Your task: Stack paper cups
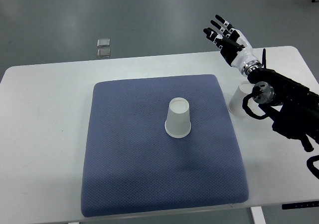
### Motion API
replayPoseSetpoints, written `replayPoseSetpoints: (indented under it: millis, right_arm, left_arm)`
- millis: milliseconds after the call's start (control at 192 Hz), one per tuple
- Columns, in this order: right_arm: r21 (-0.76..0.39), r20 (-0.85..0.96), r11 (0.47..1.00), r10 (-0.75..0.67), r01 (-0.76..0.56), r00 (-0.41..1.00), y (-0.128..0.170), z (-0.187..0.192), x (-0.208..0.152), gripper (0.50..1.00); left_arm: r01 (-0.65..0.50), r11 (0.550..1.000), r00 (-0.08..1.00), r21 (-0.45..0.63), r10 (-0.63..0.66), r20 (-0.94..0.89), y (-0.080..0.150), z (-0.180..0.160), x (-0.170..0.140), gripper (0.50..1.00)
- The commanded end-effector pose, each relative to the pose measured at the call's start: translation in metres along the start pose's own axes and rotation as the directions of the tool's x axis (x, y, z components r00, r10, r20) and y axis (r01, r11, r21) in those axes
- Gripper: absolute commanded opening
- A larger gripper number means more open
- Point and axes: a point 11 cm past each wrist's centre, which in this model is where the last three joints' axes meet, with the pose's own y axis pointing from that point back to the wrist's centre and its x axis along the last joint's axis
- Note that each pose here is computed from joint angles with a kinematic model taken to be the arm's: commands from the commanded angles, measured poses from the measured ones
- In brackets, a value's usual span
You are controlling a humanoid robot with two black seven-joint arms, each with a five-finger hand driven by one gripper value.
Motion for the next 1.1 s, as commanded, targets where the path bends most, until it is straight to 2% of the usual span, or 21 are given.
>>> replayPoseSetpoints:
  millis: [0, 1096]
  right_arm:
    - [0.001, -0.001, 1.000, 0.001, -0.001, 1.000, -0.0002, -0.0006, 0.0000, 0.915]
    - [0.004, -0.006, 1.000, 0.003, -0.003, 1.000, -0.0007, -0.0029, 0.0010, 0.915]
  left_arm:
    - [-0.001, 1.000, 1.000, -0.003, 0.001, -0.002, 0.0000, 0.0019, 0.0001, 1.000]
    - [0.009, 1.000, 1.000, 0.001, -0.009, 0.000, 0.0000, -0.0007, -0.0020, 1.000]
